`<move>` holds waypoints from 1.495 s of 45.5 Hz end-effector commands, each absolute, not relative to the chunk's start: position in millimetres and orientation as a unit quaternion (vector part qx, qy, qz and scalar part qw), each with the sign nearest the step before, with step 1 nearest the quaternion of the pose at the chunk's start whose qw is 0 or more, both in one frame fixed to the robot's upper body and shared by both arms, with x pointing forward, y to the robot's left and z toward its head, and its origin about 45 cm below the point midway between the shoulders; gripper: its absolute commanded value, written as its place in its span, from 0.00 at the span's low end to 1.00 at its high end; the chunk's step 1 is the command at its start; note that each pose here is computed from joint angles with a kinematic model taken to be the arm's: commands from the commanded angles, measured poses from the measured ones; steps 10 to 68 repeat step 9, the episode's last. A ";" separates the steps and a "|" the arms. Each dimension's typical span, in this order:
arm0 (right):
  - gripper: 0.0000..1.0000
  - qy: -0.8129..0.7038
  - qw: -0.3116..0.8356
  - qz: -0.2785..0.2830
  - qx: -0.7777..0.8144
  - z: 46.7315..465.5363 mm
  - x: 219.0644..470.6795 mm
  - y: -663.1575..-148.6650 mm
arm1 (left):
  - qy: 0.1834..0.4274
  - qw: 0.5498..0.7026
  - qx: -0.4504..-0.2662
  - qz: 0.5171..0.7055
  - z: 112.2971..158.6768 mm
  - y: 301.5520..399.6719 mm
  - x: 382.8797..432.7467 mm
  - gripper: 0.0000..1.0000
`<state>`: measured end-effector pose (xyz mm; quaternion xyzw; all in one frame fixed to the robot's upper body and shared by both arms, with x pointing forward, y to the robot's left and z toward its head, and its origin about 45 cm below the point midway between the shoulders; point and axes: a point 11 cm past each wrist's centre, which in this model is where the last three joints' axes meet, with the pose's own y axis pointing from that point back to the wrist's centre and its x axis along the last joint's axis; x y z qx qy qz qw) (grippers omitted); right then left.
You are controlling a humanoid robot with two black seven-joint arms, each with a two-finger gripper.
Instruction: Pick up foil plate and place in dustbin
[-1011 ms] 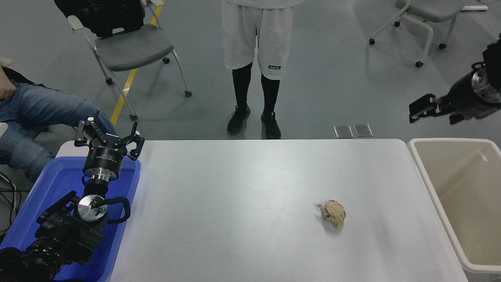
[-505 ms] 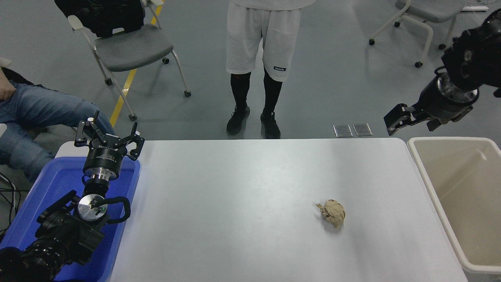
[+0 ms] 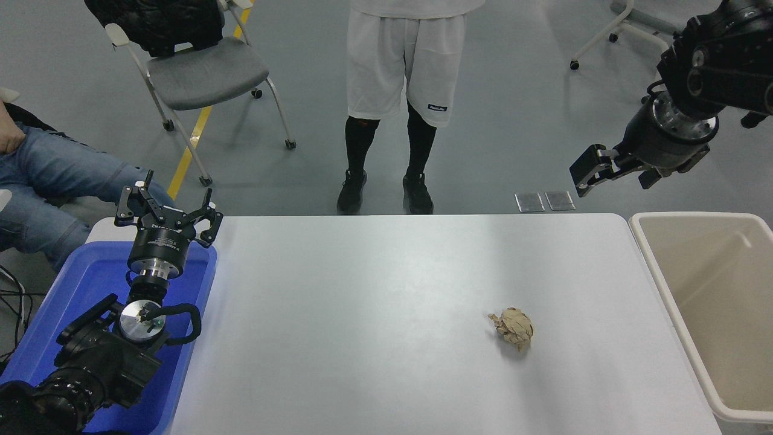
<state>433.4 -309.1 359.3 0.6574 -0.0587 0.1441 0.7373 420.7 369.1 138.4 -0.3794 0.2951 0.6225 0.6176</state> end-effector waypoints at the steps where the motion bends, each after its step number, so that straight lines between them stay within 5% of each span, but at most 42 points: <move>1: 1.00 -0.063 0.737 0.149 0.657 367.1 434.2 -306.8 | 0.295 0.618 -0.379 0.622 138.4 369.1 420.7 0.99; 68: 1.00 -0.068 0.728 0.146 0.667 367.2 434.4 -302.3 | 0.295 0.618 -0.379 0.622 138.4 369.1 420.7 0.99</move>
